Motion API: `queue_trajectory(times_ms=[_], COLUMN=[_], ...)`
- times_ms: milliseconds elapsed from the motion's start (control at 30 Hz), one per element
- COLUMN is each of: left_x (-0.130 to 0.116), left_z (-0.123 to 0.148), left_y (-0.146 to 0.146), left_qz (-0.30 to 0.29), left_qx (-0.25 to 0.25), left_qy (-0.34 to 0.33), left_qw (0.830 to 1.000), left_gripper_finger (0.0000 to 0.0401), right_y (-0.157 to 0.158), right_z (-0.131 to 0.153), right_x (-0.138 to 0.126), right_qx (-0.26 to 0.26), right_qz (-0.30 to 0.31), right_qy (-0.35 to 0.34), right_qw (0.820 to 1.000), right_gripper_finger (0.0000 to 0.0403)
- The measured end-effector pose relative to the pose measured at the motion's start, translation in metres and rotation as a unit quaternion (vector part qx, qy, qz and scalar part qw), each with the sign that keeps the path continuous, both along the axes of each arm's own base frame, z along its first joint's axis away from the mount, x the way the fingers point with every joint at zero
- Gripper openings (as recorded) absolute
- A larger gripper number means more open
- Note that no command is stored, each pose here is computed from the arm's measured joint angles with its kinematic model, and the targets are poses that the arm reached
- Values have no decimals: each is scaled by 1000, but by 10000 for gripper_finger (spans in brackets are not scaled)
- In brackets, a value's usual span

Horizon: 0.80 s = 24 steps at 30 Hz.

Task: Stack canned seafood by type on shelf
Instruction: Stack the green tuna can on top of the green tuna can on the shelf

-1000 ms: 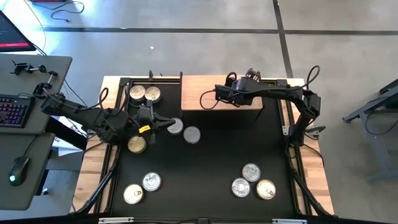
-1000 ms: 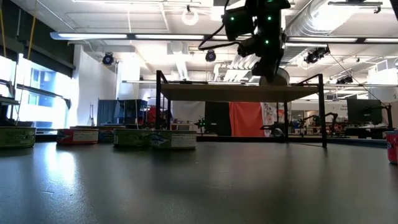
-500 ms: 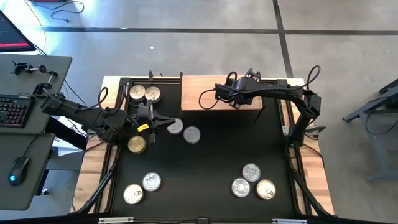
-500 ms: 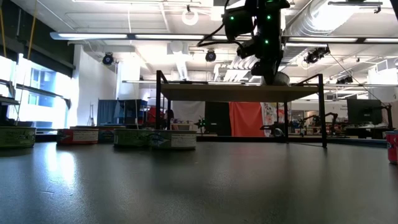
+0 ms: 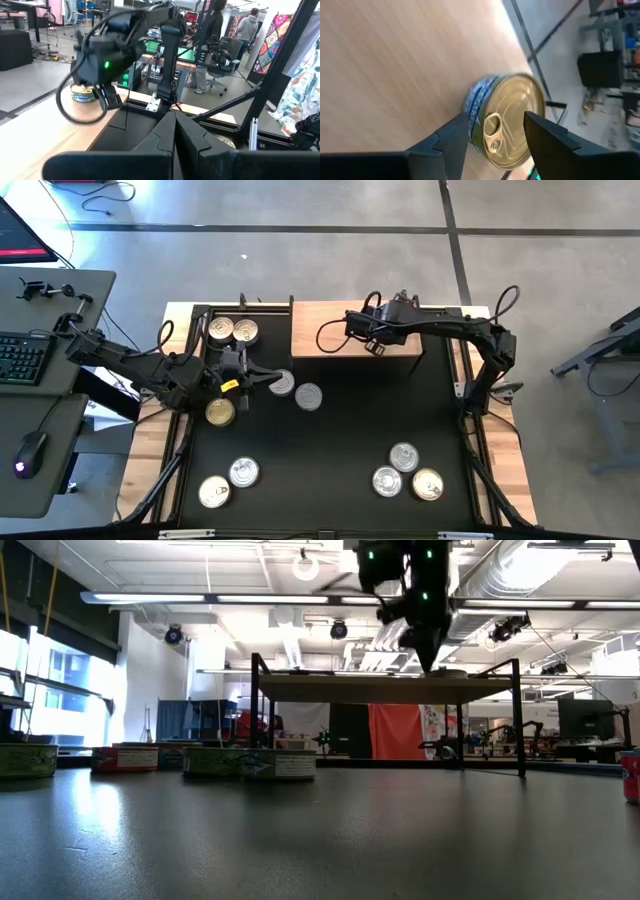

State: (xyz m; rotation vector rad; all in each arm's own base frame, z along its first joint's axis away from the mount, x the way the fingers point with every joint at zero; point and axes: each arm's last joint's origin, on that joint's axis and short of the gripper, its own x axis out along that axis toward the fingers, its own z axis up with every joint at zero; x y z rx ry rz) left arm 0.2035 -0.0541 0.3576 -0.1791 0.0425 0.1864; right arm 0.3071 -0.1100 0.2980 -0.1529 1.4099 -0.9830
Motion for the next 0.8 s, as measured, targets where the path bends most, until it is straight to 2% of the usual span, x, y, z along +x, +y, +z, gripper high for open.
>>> queue_trajectory(times_ms=[133, 267, 367, 467, 533, 600, 800], left_x=[-4, -16, -28, -38, -44, -48, -51], left_z=[3, 10, 11, 9, 7, 4, 5], left_y=[1, 2, 2, 1, -2, -5, -11], left_qz=[-14, -57, -84, -98, -109, -119, -139], left_qx=[-3, -10, -31, -45, -54, -60, -71], left_qy=[-8, -19, -12, 7, 23, 43, 38], left_qw=[1000, 998, 996, 994, 992, 990, 987], left_gripper_finger=[0, 0, 0, 0, 0, 0, 0], right_y=[6, 18, 39, 73, 98, 125, 201], right_z=[25, 51, 71, 82, 82, 73, 39], right_x=[5, 14, 29, 41, 44, 45, 29], right_qx=[23, 94, 165, 218, 256, 292, 371], right_qz=[14, 40, 121, 203, 229, 228, 164], right_qy=[-47, -139, -227, -281, -287, -281, -231], right_qw=[999, 985, 952, 912, 894, 885, 884], right_gripper_finger=[183, 183, 182, 178, 177, 177, 177])
